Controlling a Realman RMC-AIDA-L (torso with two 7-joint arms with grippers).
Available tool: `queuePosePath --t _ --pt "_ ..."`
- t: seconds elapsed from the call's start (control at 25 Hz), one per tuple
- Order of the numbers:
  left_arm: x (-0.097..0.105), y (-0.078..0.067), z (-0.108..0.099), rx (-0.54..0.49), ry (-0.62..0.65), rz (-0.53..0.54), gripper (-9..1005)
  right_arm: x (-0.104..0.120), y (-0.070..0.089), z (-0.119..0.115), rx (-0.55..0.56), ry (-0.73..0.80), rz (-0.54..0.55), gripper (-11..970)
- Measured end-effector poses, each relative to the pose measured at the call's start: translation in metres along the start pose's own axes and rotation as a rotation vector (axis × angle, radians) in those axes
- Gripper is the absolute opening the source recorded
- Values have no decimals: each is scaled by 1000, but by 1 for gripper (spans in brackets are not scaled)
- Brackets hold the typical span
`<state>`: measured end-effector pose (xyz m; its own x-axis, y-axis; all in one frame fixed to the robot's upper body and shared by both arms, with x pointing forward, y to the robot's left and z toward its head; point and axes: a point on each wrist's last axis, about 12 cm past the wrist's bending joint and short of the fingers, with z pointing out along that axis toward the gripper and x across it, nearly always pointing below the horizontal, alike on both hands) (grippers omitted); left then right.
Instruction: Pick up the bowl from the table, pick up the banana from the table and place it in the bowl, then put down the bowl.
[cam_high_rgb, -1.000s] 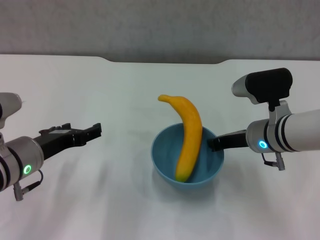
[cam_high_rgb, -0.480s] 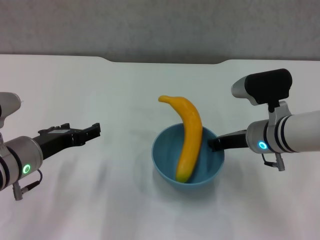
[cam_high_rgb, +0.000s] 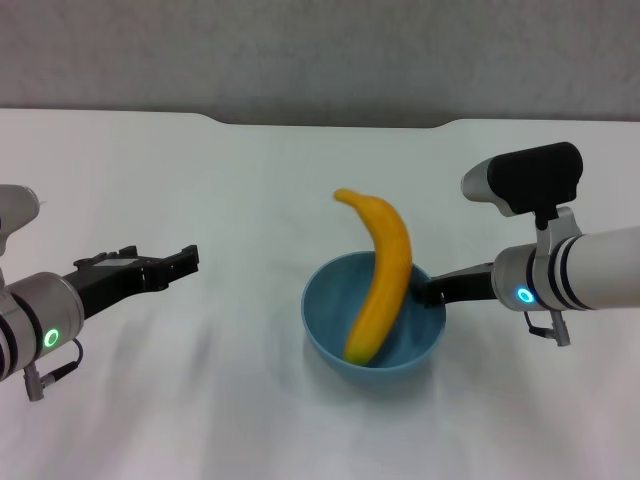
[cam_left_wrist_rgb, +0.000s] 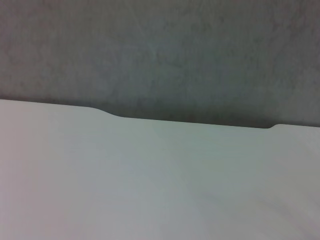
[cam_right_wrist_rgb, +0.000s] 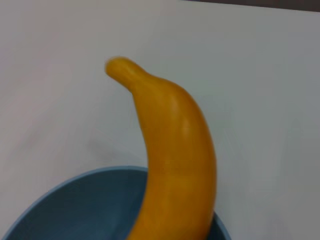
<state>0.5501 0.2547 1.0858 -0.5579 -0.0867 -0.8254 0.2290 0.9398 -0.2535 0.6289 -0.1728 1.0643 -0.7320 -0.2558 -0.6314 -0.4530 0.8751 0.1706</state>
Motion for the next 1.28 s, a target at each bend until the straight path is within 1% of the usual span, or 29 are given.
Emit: queuePosePath --t 0.28,0.48,0.52,0.6,0.64,0.68,0.8,0.84,0.88,0.92,1.0,1.16,1.28 --pt "3 2 -1 -8 4 -4 899 4 2 -4 -7 -40 -11 333" --pt "5 6 -4 -20 4 -7 898 8 2 -14 -16 -98 -36 480" --pt "6 7 -4 -22 6 -9 898 12 1 -20 -16 -126 -34 534" --pt "7 8 -6 -26 5 -14 898 13 0 -23 -14 -137 -36 643" --pt "8 9 -7 -31 2 -17 897 19 -6 -30 0 -165 -44 697" --pt "8 9 -7 -31 2 -17 897 19 -6 -30 0 -165 -44 727" --pt "8 11 -8 -37 -2 -19 897 27 -16 -42 37 -210 -50 818" --pt "8 12 -9 -45 -9 -18 897 33 -23 -51 76 -256 -58 848" --pt "8 12 -9 -45 -9 -18 897 33 -23 -51 76 -256 -58 879" --pt "8 14 -9 -55 -21 -9 896 36 -26 -55 101 -284 -64 909" --pt "9 15 -9 -67 -32 2 896 43 -30 -62 152 -343 -78 907" --pt "14 21 -13 -124 -80 48 896 50 -27 -66 210 -405 -112 905" --pt "20 18 -14 -165 -131 88 895 57 -31 -66 260 -431 -109 905"
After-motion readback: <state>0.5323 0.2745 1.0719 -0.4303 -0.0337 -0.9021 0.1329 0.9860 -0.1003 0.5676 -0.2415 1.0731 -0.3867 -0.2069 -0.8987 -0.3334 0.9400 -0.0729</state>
